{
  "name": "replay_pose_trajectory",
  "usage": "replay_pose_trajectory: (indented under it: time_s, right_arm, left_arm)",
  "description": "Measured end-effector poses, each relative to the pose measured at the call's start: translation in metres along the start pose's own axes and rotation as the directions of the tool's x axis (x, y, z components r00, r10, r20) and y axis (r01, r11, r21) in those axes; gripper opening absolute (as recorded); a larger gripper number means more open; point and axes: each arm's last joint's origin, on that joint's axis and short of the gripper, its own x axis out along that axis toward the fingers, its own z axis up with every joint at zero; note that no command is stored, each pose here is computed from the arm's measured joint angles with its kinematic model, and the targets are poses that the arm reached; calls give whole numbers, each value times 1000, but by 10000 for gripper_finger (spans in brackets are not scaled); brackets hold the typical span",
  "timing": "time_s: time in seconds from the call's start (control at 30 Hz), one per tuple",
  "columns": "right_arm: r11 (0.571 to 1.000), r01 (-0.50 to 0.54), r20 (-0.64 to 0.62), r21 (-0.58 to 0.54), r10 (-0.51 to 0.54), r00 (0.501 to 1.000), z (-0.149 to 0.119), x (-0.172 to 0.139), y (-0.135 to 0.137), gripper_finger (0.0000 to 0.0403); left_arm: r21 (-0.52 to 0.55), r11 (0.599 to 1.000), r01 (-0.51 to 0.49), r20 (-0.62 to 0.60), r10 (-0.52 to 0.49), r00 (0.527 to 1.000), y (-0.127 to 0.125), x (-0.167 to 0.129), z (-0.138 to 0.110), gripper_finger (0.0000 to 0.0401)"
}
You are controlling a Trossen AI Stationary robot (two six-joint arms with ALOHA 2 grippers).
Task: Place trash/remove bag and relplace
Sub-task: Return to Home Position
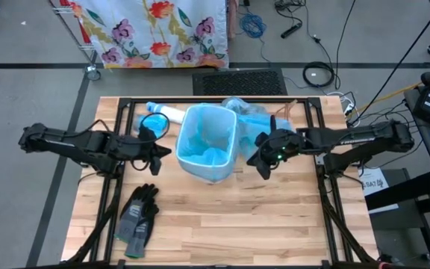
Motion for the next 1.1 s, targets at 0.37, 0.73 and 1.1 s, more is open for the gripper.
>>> replay_pose_trajectory:
  time_s: [0.37,0.73,1.1]
  right_arm:
    - [998,-21,40,-55,23,999,1,-16,2,0]
    - [981,-62,65,-183,75,995,-2,-20,10,0]
    - [978,-90,85,-189,107,991,-7,-32,9,0]
  left_arm:
    - [40,998,40,47,-42,998,2,-13,2,0]
    - [454,890,31,62,-66,996,6,32,-31,22]
    - [386,899,206,91,-259,961,52,50,-109,24]
